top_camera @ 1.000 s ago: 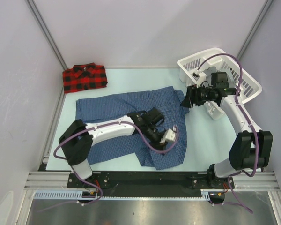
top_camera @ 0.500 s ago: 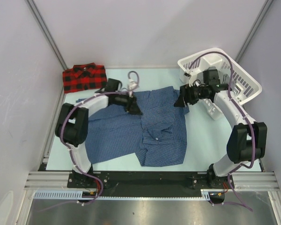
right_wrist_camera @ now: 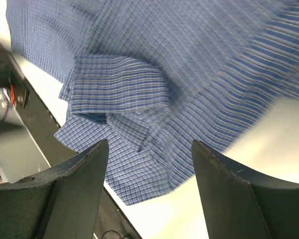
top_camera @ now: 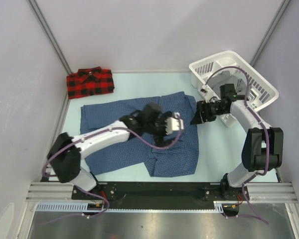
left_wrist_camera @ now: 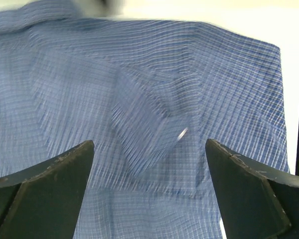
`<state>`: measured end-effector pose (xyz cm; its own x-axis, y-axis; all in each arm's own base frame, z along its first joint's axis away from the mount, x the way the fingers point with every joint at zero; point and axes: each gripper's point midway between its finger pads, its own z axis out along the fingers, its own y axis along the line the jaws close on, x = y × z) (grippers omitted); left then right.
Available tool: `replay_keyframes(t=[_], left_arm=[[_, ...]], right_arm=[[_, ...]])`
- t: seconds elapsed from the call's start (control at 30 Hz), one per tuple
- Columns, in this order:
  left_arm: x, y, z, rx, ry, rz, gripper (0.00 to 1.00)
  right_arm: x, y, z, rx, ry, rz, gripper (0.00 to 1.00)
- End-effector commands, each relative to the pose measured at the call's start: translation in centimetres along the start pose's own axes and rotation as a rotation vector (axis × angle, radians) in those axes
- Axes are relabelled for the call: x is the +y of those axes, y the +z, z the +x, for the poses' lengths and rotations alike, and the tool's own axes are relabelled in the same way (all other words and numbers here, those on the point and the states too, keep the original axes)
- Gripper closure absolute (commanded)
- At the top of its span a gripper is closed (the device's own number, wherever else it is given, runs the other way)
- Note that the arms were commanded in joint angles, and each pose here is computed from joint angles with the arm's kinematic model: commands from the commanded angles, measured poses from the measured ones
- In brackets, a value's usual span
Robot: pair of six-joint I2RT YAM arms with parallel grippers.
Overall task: Fold and stack the long sleeve shirts
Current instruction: Fold the shirt
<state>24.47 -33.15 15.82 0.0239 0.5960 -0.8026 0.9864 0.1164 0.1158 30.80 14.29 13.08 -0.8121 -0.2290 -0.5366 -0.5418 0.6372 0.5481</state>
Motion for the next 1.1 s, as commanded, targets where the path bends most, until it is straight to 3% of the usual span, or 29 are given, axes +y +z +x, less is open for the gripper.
replay_keyframes(t=[0.0, 0.07, 0.13, 0.27, 0.37, 0.4, 0.43, 0.47, 0.7, 0.8, 1.0, 1.07], left_arm=[[0.9, 4.4, 0.2, 0.190, 0.145, -0.148, 0.01], [1.0, 5.7, -1.4, 0.214, 0.156, -0.193, 0.04], [2.2, 6.9, -0.8, 0.291, 0.147, -0.249, 0.16], [4.4, 8.0, 0.6, 0.394, 0.193, -0.335, 0.25], [4.5, 7.9, 1.5, 0.443, 0.171, -0.292, 0.56], [4.2, 7.4, 1.9, 0.459, 0.152, -0.267, 0.78], [4.3, 6.4, 1.3, 0.420, 0.113, -0.252, 0.91], [4.4, 5.7, 0.9, 0.398, 0.089, -0.243, 0.98], [7.2, -3.7, -4.2, 0.012, -0.188, -0.262, 1.00], [9.7, -7.0, -2.7, -0.066, -0.364, -0.317, 1.00], [15.6, -11.5, 6.4, -0.108, -0.712, -0.456, 1.00], [17.0, -12.7, 7.9, -0.155, -0.749, -0.510, 1.00]], right_arm=[[-0.3, -2.6, -1.6, -0.088, 0.016, 0.021, 0.28], [-0.9, -3.7, -2.1, -0.116, 0.006, 0.055, 0.28], [-0.7, -4.3, -2.6, -0.134, -0.022, 0.080, 0.28], [-0.3, -4.9, -2.9, -0.151, -0.039, 0.088, 0.28], [-0.4, -4.8, -3.2, -0.158, -0.036, 0.082, 0.28], [-0.5, -4.7, -3.4, -0.163, -0.037, 0.084, 0.28], [-0.6, -4.8, -3.7, -0.168, -0.038, 0.085, 0.29], [-0.8, -4.7, -4.2, -0.180, -0.047, 0.090, 0.29], [-2.0, -3.9, -7.8, -0.234, -0.086, 0.096, 0.28], [-1.9, -1.9, -8.9, -0.219, -0.100, 0.069, 0.29], [-2.9, 0.6, -11.7, -0.218, -0.118, 0.067, 0.29], [-2.7, 1.1, -12.4, -0.217, -0.139, 0.070, 0.29]])
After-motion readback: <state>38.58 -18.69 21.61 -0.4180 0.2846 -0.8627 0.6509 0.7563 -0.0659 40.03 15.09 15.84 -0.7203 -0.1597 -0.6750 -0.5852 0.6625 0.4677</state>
